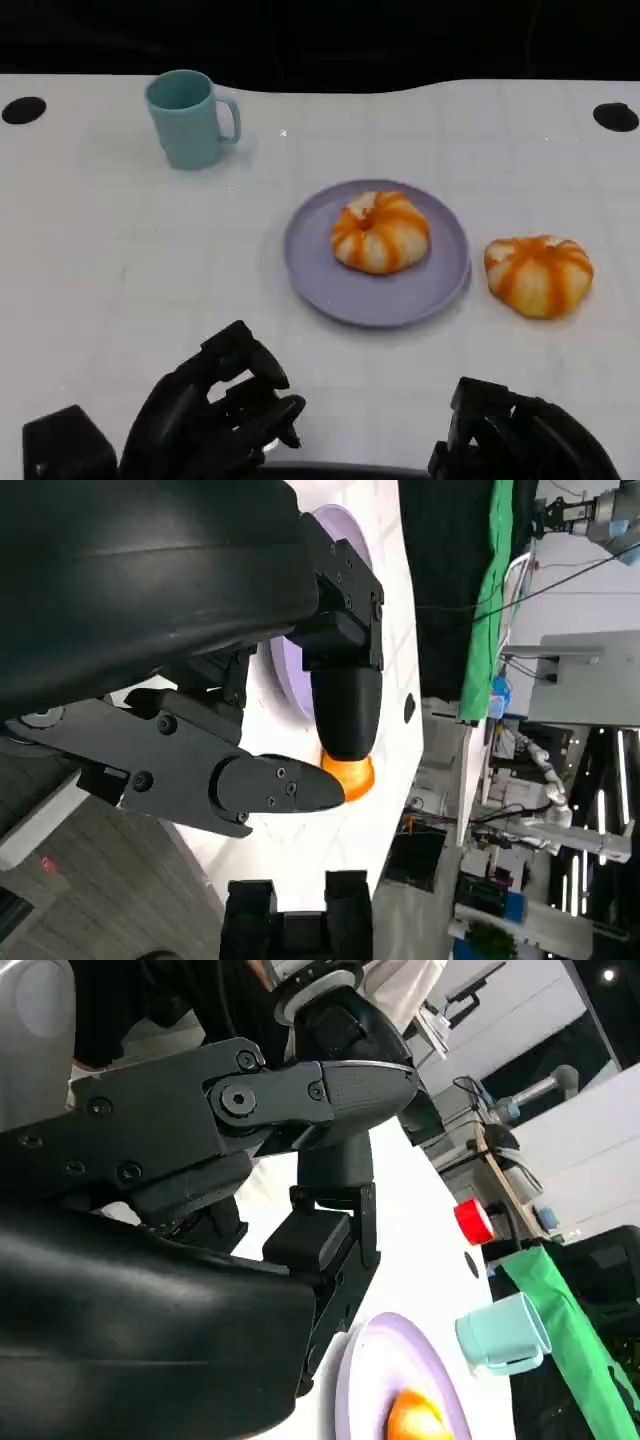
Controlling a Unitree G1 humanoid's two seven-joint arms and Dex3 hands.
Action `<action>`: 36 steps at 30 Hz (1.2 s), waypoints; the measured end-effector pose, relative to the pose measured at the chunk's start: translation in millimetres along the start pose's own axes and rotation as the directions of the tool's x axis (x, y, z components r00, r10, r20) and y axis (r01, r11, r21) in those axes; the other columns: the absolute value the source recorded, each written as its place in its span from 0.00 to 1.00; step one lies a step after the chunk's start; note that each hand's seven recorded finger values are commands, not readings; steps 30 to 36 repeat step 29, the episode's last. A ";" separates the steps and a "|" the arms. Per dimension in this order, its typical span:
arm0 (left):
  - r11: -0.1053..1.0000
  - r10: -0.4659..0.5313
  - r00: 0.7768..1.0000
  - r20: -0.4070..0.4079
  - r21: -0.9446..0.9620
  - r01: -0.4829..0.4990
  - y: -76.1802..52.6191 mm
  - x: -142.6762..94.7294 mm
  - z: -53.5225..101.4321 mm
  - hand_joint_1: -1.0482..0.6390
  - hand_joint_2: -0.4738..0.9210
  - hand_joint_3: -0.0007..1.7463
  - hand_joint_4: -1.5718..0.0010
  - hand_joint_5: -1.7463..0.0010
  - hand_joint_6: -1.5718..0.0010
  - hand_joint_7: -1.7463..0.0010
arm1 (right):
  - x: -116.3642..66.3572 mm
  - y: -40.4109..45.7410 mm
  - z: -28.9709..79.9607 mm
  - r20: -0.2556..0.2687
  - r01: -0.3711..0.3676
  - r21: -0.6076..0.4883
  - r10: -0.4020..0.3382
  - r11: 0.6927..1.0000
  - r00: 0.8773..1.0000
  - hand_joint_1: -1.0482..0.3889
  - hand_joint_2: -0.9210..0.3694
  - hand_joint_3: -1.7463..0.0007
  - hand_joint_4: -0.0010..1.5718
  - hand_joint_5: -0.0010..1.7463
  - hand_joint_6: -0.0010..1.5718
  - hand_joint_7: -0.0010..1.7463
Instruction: Grasp the bread from the table and place it into the plate.
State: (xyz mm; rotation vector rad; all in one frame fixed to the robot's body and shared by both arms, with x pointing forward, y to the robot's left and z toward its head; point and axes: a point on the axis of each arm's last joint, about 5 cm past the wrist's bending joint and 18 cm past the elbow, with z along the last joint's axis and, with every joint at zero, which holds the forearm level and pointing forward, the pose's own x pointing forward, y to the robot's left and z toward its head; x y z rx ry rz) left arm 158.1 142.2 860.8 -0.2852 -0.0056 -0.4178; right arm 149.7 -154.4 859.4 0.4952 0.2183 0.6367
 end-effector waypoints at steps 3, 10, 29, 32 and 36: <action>1.000 -0.002 1.000 -0.004 0.015 0.002 -0.1 0.0 0.0 0.31 1.00 0.11 0.55 0.00 0.67 0.00 | -0.6 -0.1 1.7 0.005 0.000 -0.007 0.000 1.000 1.000 0.24 0.00 0.85 0.55 0.92 0.48 0.81; 1.000 -0.005 1.000 -0.010 0.028 0.005 -0.5 0.0 -0.2 0.28 1.00 0.13 0.53 0.00 0.66 0.01 | -0.9 0.2 3.0 0.010 -0.002 -0.011 0.002 1.000 1.000 0.25 0.00 0.85 0.55 0.93 0.48 0.81; 1.000 -0.013 1.000 -0.017 0.017 0.013 -1.9 -2.7 -2.5 0.28 1.00 0.13 0.53 0.00 0.66 0.01 | -3.5 -0.3 2.0 0.009 0.003 -0.004 -0.003 1.000 1.000 0.25 0.00 0.86 0.55 0.93 0.48 0.80; 1.000 -0.013 1.000 -0.017 0.017 0.013 -1.9 -2.7 -2.5 0.28 1.00 0.13 0.53 0.00 0.66 0.01 | -3.5 -0.3 2.0 0.009 0.003 -0.004 -0.003 1.000 1.000 0.25 0.00 0.86 0.55 0.93 0.48 0.80; 1.000 -0.013 1.000 -0.017 0.017 0.013 -1.9 -2.7 -2.5 0.28 1.00 0.13 0.53 0.00 0.66 0.01 | -3.5 -0.3 2.0 0.009 0.003 -0.004 -0.003 1.000 1.000 0.25 0.00 0.86 0.55 0.93 0.48 0.80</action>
